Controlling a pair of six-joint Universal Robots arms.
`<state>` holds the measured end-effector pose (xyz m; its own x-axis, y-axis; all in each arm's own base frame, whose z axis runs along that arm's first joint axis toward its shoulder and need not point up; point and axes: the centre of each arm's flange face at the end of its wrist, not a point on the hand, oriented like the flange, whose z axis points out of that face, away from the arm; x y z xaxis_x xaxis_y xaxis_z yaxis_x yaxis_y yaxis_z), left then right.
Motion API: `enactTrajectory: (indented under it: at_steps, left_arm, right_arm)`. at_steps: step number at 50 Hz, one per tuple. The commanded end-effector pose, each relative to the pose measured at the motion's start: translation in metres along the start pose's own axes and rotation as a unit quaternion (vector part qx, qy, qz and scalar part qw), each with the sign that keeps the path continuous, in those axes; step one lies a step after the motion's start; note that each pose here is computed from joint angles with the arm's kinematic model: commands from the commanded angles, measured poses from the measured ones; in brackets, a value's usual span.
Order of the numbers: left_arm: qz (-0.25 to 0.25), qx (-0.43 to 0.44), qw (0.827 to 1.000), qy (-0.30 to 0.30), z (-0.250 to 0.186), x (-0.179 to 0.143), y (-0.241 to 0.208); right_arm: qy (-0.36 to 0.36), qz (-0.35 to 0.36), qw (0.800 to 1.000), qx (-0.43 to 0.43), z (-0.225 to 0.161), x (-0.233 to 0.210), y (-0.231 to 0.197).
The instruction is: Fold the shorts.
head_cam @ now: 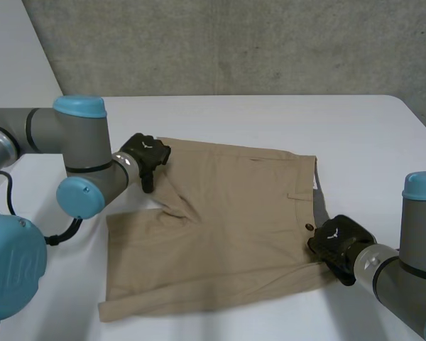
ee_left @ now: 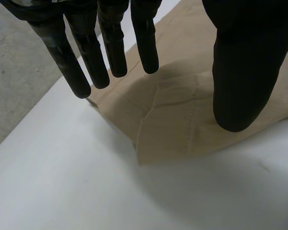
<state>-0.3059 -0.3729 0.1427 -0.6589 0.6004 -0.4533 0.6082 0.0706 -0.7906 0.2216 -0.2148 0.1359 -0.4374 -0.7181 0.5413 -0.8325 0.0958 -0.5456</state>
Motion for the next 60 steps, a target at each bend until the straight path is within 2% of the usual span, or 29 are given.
enactTrajectory:
  at_steps: [1, 22, 28, 34, 60]
  left_arm:
    - [0.005, 0.0, 1.0, 0.016, 0.005, 0.004, 0.005]
    - [0.033, -0.034, 0.998, 0.029, -0.003, 0.009, 0.013]
    - [0.029, -0.048, 0.998, 0.0, -0.015, -0.007, 0.009]
    - [0.023, -0.063, 0.998, -0.004, -0.023, -0.013, 0.016]
    - [0.022, -0.038, 0.999, -0.013, -0.034, -0.008, 0.008]
  right_arm:
    - [0.0, 0.0, 1.0, 0.001, 0.001, 0.0, 0.0]
    - [0.004, 0.0, 1.0, 0.002, 0.001, 0.001, 0.0]
    - [0.003, 0.0, 1.0, 0.002, 0.001, 0.0, 0.0]
    - [0.002, 0.0, 1.0, 0.001, 0.001, 0.0, 0.0]
    - [-0.003, -0.002, 1.0, -0.001, 0.002, -0.004, 0.001]
